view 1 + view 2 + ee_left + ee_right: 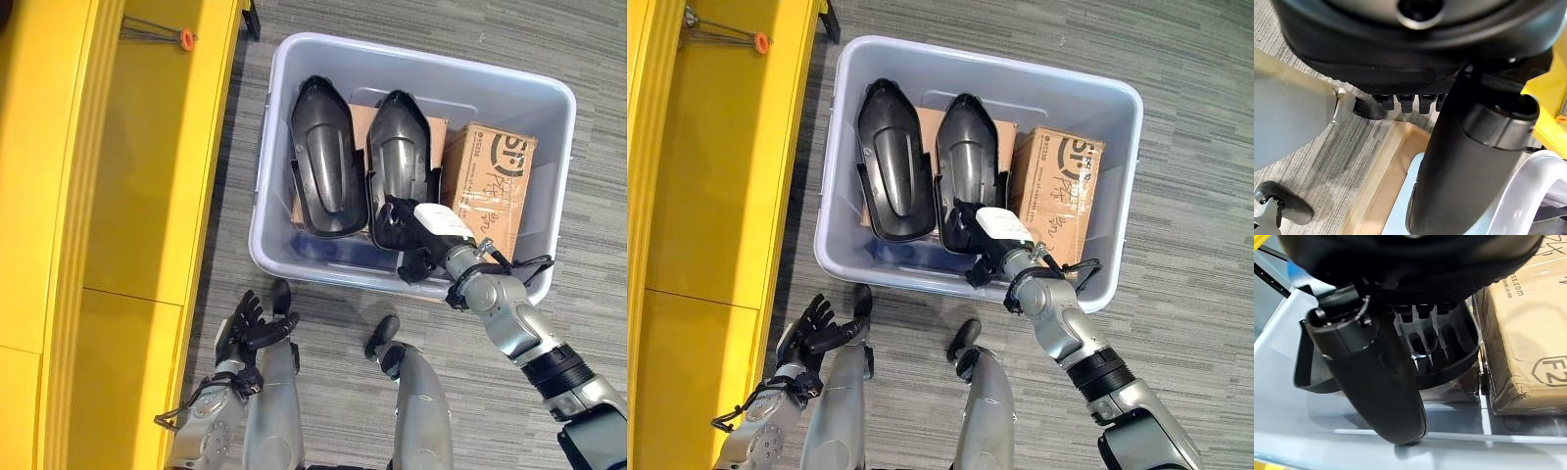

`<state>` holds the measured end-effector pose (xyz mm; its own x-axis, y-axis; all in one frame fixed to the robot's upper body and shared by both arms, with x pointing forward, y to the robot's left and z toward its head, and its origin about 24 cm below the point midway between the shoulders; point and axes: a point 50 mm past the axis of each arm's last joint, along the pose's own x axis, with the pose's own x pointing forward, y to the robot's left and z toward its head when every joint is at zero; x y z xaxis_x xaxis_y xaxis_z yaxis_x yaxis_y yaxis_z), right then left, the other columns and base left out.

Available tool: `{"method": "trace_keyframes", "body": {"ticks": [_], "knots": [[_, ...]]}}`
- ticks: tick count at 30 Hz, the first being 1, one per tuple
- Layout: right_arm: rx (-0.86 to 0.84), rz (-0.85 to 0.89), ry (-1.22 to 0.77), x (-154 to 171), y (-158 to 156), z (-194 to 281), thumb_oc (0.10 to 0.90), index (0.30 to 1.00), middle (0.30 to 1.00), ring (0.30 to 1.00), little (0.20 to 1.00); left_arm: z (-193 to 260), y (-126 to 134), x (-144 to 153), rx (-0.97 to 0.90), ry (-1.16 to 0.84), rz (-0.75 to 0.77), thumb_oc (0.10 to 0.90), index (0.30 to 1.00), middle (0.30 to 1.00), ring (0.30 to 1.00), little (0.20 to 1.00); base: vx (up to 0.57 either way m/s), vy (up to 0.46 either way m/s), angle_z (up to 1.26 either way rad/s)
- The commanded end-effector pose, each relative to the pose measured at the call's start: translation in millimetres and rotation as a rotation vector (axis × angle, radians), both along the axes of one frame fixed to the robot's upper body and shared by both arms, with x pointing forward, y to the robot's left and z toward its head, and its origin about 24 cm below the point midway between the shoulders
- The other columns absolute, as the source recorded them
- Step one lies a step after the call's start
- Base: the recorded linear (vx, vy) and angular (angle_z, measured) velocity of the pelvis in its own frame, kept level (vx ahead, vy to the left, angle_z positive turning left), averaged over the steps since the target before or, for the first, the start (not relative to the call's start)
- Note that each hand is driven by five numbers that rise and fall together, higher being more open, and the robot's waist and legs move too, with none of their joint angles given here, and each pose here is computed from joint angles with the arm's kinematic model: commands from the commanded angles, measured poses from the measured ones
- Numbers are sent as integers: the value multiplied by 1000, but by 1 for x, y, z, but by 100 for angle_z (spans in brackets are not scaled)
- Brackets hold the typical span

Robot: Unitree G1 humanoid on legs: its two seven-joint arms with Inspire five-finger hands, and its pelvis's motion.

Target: Move parts from the plastic box to the shelf.

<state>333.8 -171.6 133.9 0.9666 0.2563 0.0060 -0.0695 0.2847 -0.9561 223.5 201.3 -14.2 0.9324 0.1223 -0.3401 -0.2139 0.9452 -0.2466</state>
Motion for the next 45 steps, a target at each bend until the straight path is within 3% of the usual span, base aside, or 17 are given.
{"method": "trace_keyframes", "body": {"ticks": [1, 23, 24, 26, 45], "knots": [[-110, -22, -162, 12, -7, 34, 900, 1000, 1000, 1000, 1000, 23, 12, -7, 29, -120, 18, 900, 1000, 1000, 1000, 1000, 0, 0, 0], [-137, -98, -156, 10, -15, 9, 900, 1000, 1000, 1000, 1000, 27, 12, -9, 31, -136, 37, 900, 1000, 1000, 1000, 1000, 6, -21, 7], [-142, -103, -153, 10, -16, 7, 663, 668, 668, 668, 668, 28, 12, -9, 31, -138, 41, 900, 1000, 1000, 1000, 1000, 0, 0, 0], [-147, -106, -150, 10, -16, 5, 400, 300, 300, 300, 300, 28, 12, -9, 29, -140, 44, 900, 1000, 1000, 1000, 1000, 0, 0, 0], [-117, -85, -116, -1, -15, -11, 400, 300, 300, 300, 300, 23, 10, -8, 34, -117, 18, 900, 1000, 1000, 1000, 1000, 2, 3, 1]]}}
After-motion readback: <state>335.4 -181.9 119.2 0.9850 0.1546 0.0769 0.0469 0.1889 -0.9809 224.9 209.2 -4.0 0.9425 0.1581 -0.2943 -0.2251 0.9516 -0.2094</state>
